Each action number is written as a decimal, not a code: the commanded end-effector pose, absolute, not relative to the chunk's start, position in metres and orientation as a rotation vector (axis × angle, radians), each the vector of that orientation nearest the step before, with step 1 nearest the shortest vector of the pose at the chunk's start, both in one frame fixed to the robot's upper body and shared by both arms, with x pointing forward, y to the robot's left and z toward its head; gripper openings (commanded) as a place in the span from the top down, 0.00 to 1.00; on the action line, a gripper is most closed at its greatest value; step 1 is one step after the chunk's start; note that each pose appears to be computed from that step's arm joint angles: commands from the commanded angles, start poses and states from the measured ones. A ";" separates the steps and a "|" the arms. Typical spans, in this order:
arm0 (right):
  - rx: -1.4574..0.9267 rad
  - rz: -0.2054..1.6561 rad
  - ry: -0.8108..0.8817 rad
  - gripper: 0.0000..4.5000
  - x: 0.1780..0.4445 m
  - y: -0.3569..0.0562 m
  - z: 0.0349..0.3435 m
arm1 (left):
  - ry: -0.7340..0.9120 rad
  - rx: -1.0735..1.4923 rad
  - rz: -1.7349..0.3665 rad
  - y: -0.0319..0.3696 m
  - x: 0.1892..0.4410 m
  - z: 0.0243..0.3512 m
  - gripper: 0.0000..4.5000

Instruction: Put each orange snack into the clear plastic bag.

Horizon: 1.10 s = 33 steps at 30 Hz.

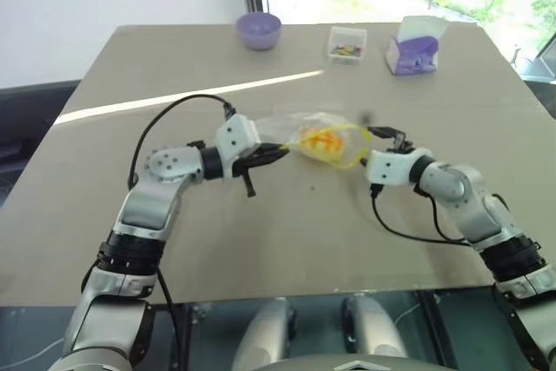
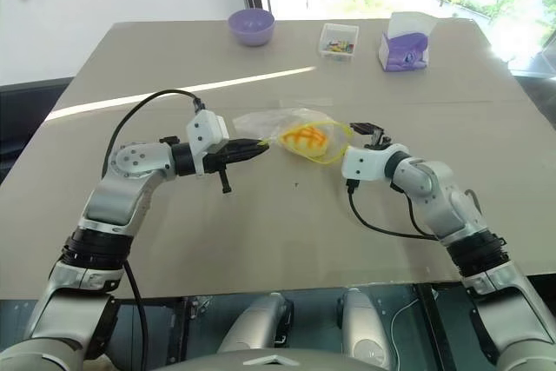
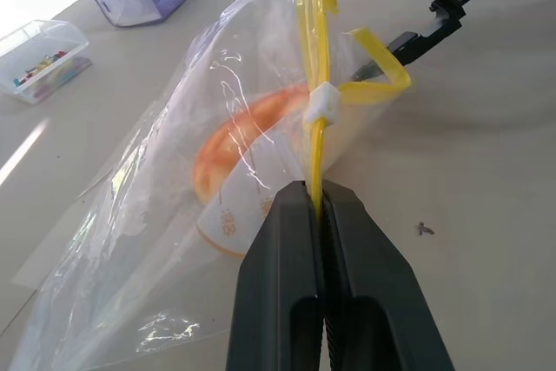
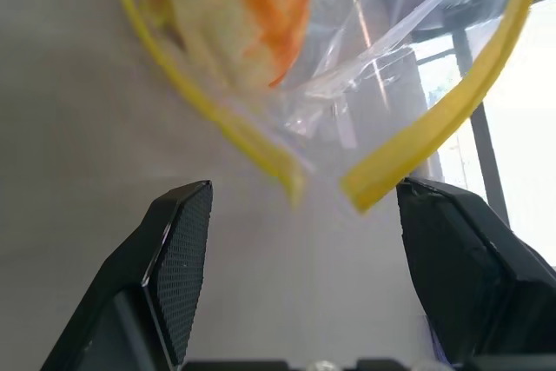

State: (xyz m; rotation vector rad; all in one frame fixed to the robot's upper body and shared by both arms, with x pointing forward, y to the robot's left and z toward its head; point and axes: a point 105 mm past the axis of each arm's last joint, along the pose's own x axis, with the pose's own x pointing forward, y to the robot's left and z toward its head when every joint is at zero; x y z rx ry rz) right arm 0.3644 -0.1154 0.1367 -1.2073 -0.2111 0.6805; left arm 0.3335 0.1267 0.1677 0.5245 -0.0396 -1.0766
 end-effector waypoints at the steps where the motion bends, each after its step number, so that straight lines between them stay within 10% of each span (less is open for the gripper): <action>1: -1.176 0.631 -0.306 0.20 0.367 -0.114 0.163 | -0.103 0.548 -1.076 0.126 0.328 0.183 1.00; 6: -1.149 0.650 -0.342 0.20 0.364 -0.107 0.168 | -0.101 0.546 -1.077 0.125 0.327 0.182 1.00; 14: -1.140 0.666 -0.340 0.99 0.363 -0.107 0.167 | -0.099 0.545 -1.074 0.126 0.328 0.182 1.00; 33: -1.278 0.352 -0.347 0.99 0.386 -0.184 0.247 | -0.275 0.603 -0.915 0.126 0.379 0.235 1.00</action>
